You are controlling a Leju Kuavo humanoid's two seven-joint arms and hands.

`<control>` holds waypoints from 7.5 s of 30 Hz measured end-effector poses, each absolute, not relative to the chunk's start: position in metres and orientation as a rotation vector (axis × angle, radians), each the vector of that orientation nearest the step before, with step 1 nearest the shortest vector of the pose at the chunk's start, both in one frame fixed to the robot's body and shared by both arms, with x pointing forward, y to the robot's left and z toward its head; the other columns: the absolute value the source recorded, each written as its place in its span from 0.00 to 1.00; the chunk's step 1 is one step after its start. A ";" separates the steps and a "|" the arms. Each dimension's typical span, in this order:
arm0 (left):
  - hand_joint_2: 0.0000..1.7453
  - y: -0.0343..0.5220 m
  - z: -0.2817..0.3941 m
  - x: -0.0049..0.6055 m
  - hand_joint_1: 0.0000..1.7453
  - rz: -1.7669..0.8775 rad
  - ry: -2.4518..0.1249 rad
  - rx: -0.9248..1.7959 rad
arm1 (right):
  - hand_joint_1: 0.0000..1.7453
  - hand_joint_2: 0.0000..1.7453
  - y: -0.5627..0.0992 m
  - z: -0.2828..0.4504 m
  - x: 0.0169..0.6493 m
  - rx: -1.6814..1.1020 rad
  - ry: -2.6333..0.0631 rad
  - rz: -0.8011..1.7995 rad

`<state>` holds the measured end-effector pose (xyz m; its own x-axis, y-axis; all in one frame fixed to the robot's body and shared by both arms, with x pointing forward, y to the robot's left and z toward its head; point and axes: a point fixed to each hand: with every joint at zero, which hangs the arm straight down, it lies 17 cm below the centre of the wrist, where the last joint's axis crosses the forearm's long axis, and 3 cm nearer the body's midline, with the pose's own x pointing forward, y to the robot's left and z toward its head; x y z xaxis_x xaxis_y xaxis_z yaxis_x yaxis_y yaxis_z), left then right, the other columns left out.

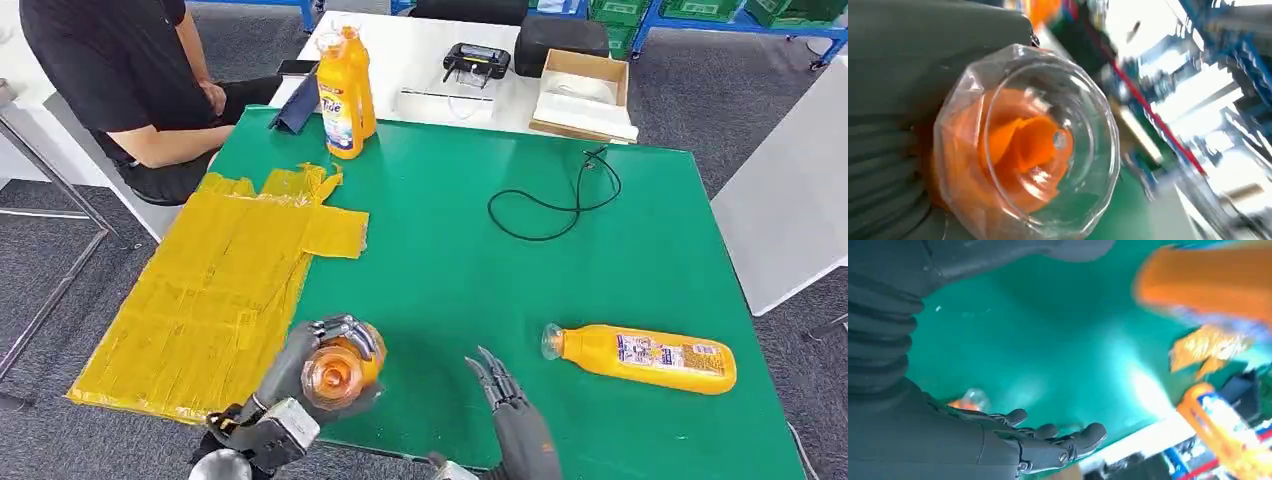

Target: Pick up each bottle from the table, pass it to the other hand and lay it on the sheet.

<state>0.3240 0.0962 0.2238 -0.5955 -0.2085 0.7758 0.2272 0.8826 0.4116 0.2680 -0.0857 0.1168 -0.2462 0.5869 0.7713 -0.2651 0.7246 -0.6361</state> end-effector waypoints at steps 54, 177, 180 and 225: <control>0.00 0.112 0.091 0.391 0.00 -0.804 -1.643 -0.085 | 0.00 1.00 -0.417 0.054 0.329 -0.976 -1.060 1.101; 1.00 0.075 0.198 0.364 1.00 -0.651 -1.953 -0.171 | 0.00 1.00 -0.019 0.085 0.274 0.228 -1.506 0.793; 1.00 0.122 0.201 0.394 1.00 -0.768 -2.004 0.251 | 0.00 1.00 -0.033 0.102 0.272 0.204 -1.548 0.753; 0.00 0.219 0.144 0.463 0.00 -1.252 -1.718 1.093 | 0.00 0.00 -0.053 0.166 0.266 0.134 -1.763 0.828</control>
